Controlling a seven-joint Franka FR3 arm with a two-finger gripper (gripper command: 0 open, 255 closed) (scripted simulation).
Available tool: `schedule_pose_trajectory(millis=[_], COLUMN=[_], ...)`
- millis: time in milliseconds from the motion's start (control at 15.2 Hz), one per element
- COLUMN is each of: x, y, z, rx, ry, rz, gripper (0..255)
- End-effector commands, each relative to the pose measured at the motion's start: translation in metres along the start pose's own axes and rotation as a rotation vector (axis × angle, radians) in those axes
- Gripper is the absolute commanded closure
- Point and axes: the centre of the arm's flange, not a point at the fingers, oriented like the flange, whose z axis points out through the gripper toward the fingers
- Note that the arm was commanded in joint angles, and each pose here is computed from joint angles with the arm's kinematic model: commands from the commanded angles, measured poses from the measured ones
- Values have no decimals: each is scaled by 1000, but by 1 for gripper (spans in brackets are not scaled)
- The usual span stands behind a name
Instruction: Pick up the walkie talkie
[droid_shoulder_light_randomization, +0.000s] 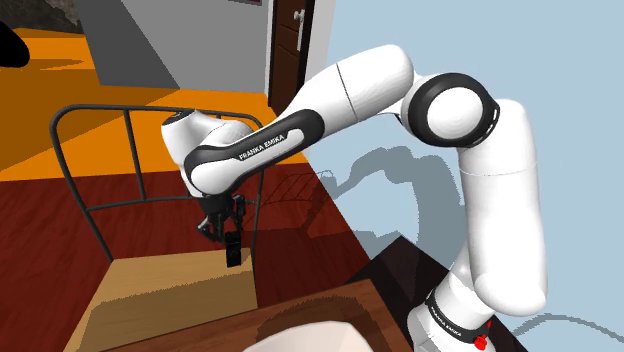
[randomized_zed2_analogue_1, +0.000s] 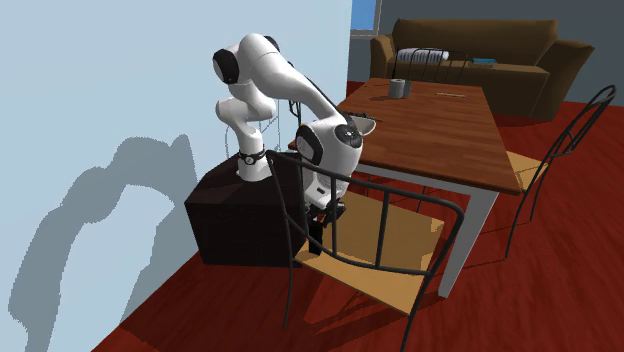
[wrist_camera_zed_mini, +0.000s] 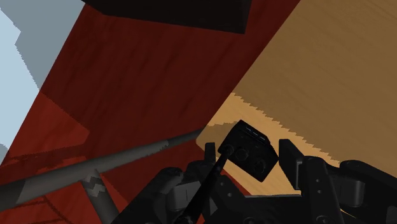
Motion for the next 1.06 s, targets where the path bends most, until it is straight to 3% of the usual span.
schedule_pose_trajectory(millis=[0, 990], x=[-2, -17], y=[1, 13], z=[-7, -74], rx=[0, 0], ry=[-1, -1], rz=[0, 0], gripper=[255, 255])
